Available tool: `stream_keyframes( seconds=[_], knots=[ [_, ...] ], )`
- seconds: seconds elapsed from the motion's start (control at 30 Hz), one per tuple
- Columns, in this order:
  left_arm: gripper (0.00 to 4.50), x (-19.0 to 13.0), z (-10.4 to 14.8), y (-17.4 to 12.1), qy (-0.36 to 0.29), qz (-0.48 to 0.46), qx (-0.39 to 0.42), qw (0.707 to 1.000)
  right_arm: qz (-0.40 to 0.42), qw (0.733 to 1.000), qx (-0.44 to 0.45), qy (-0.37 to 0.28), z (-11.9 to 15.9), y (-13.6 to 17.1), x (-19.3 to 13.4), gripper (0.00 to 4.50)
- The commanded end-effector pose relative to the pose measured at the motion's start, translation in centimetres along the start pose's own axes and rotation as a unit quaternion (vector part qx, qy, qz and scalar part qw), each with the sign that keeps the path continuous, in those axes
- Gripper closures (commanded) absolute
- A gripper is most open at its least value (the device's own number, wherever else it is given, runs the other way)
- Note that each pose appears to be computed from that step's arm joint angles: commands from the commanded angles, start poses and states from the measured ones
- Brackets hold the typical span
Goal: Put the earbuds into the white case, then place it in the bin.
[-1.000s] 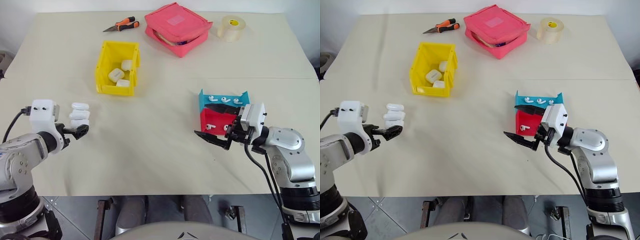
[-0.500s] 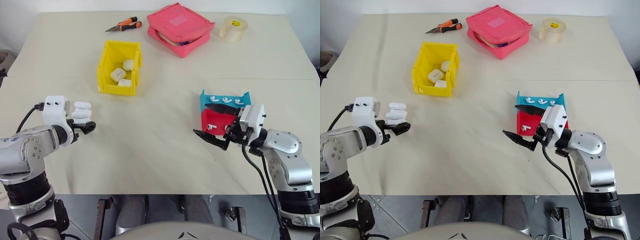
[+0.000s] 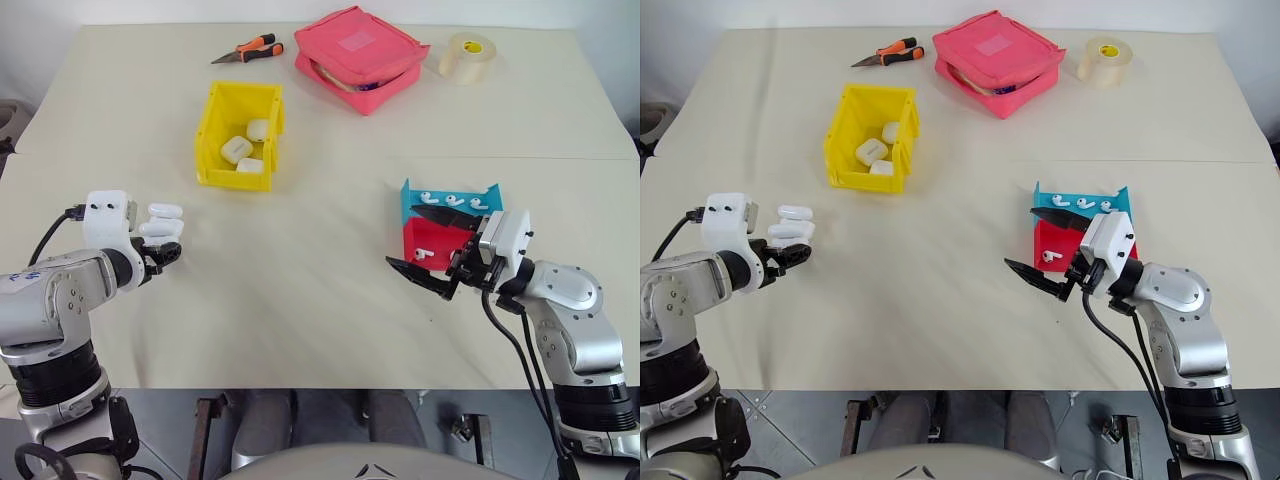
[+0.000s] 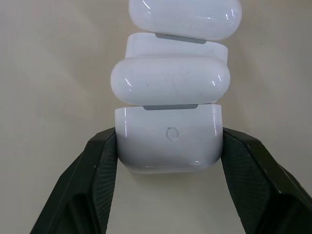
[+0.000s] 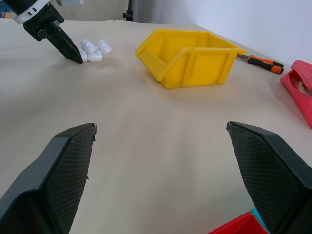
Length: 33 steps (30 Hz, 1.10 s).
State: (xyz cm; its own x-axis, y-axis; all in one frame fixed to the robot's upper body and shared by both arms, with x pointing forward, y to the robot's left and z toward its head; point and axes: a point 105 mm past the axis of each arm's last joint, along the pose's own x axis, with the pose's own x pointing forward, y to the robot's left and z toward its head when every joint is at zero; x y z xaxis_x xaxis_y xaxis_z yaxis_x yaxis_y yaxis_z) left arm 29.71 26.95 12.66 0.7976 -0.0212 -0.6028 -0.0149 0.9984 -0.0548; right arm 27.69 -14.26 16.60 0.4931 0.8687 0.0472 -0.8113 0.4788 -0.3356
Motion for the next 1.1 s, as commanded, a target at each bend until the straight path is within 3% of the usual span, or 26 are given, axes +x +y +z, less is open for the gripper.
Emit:
stream_keyframes(
  seconds=[0.03, 0.17, 0.33, 0.57, 0.77, 0.97, 1.1],
  knots=[
    [1.71, -0.8, 0.8, -0.8, -0.062, -0.058, 0.003, 0.996, 0.002, 1.0, -0.019, -0.017, 1.0, 0.1, 0.1, 0.0],
    [1.71, -3.1, 2.0, -1.8, -0.165, -0.168, 0.039, 0.971, 0.008, 1.0, -0.02, -0.012, 0.9, 0.0, -0.1, 0.0],
    [1.71, -5.2, 3.3, -3.7, -0.272, -0.288, 0.128, 0.909, -0.003, 0.999, -0.033, 0.003, 1.1, -0.8, -1.2, 0.0],
    [1.71, -5.7, 2.7, -10.3, -0.38, -0.464, 0.17, 0.782, -0.041, 0.998, -0.05, 0.027, 2.0, -0.7, -3.5, 0.0],
    [1.71, -4.8, 2.4, -16.5, -0.399, -0.561, 0.157, 0.708, -0.1, 0.992, -0.051, 0.053, 2.6, -0.2, -5.9, 0.0],
    [1.71, -4.9, 3.0, -20.2, -0.434, -0.607, 0.141, 0.651, -0.132, 0.985, -0.052, 0.098, 2.6, 0.6, -8.7, 0.0],
    [1.71, -5.3, 0.7, -24.3, -0.455, -0.662, 0.216, 0.555, -0.179, 0.966, -0.063, 0.174, 1.9, 0.6, -13.1, 0.0]
  ],
)
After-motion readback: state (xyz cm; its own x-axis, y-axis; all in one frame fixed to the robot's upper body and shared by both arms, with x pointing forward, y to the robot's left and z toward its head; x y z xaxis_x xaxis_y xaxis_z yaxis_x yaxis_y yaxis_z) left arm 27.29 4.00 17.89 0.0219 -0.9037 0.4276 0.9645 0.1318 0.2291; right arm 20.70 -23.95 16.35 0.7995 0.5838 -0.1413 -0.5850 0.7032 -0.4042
